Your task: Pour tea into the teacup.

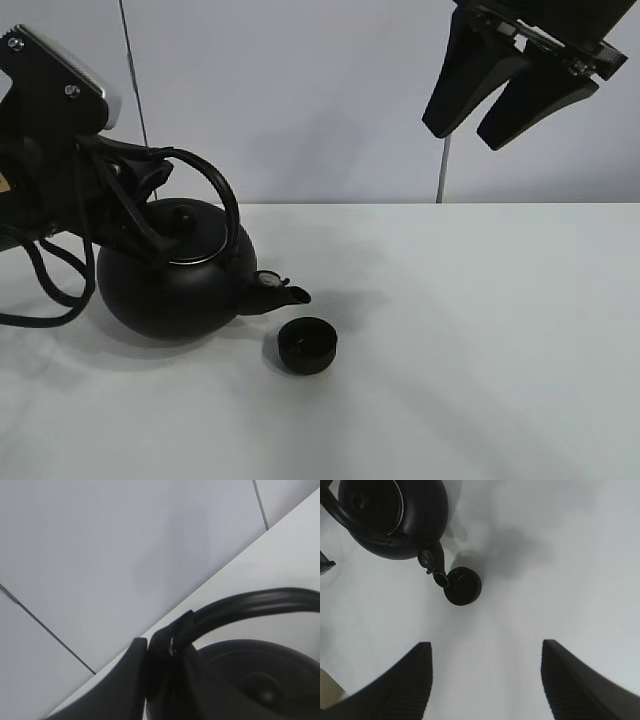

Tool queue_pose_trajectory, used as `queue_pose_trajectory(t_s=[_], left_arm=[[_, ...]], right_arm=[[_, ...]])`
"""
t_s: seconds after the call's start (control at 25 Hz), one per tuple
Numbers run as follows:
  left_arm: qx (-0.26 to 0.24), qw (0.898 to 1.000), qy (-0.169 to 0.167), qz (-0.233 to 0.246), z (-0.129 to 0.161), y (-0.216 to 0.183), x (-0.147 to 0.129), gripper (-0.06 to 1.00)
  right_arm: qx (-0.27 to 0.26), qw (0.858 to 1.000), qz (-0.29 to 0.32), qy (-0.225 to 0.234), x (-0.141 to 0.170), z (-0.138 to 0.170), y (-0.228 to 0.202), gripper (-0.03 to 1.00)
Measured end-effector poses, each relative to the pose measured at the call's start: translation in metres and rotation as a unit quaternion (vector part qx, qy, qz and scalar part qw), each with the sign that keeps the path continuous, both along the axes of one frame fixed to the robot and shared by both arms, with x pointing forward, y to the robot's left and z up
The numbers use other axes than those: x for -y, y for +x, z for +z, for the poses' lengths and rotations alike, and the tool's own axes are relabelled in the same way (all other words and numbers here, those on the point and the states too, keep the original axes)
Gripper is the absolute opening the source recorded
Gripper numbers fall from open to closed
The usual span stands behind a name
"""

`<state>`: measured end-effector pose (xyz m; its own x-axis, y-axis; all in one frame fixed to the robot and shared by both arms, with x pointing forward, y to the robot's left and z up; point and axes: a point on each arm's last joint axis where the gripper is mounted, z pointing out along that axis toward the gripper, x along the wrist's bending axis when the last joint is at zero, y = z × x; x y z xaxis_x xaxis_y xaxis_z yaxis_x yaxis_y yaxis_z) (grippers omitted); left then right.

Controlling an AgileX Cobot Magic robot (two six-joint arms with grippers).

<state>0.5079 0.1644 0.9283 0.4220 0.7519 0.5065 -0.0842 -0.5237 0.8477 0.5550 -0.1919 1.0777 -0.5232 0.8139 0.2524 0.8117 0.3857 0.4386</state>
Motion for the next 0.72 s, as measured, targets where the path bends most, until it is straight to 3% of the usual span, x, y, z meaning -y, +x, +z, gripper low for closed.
queue_pose_trajectory(t_s=[0.72], left_arm=[[0.029, 0.998, 0.063, -0.01, 0.0007, 0.0007, 0.0003, 0.12]], right_arm=[[0.001, 1.0, 0.0, 0.0, 0.0, 0.0, 0.0001, 0.43]])
